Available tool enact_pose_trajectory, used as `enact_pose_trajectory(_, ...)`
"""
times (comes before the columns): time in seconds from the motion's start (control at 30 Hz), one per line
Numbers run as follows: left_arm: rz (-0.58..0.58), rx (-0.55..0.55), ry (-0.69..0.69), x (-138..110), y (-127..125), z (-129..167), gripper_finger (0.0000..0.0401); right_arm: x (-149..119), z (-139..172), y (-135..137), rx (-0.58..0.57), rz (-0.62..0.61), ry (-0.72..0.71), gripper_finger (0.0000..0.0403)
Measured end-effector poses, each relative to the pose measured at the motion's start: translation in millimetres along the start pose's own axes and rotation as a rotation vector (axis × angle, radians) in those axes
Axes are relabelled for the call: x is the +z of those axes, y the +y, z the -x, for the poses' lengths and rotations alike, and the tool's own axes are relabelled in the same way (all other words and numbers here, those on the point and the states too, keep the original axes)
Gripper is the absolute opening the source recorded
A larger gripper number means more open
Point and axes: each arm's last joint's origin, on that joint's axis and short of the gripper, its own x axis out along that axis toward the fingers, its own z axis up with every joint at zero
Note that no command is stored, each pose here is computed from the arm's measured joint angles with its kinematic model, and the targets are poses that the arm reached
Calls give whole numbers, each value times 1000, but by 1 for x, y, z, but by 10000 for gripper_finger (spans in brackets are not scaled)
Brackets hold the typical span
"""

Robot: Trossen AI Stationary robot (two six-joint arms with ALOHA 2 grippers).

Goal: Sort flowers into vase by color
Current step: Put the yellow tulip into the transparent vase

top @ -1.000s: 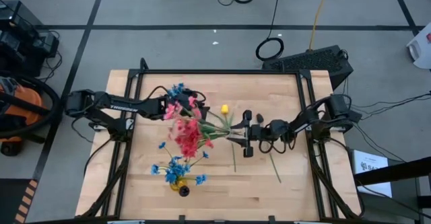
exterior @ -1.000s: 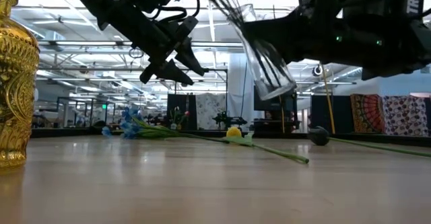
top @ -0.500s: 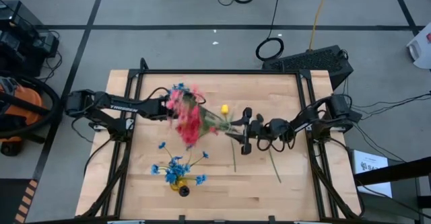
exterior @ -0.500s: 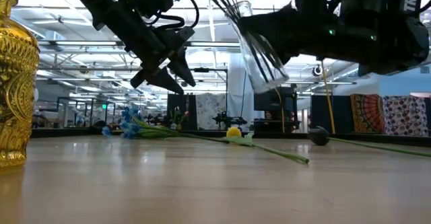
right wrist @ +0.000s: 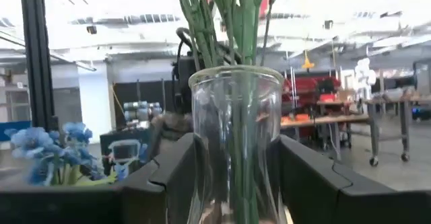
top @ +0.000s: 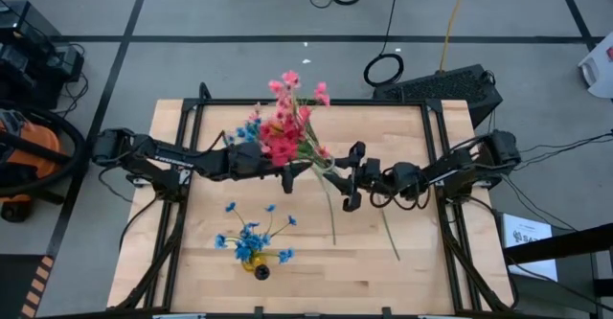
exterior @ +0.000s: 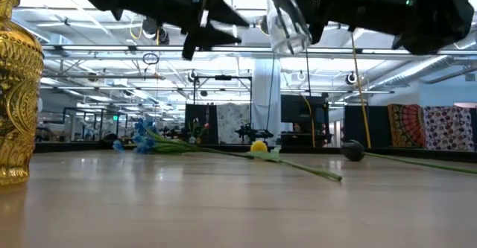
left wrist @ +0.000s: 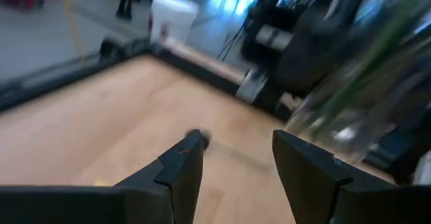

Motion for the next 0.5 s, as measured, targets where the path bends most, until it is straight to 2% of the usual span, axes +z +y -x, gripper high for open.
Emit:
enact_pose_trajectory(0.1, -1, -36, -65, 6, -4, 1, 185, 7, 1, 0, -4, -25, 84, 180)
enact_pose_trajectory(0.27, 2, -104, -67, 8, -7, 1, 185, 16, 0, 2, 25, -61, 245, 180)
enact_pose_trajectory(0.5, -15, -209, -41, 8, -11, 2, 185, 35, -28, 12, 91, 8, 376, 180)
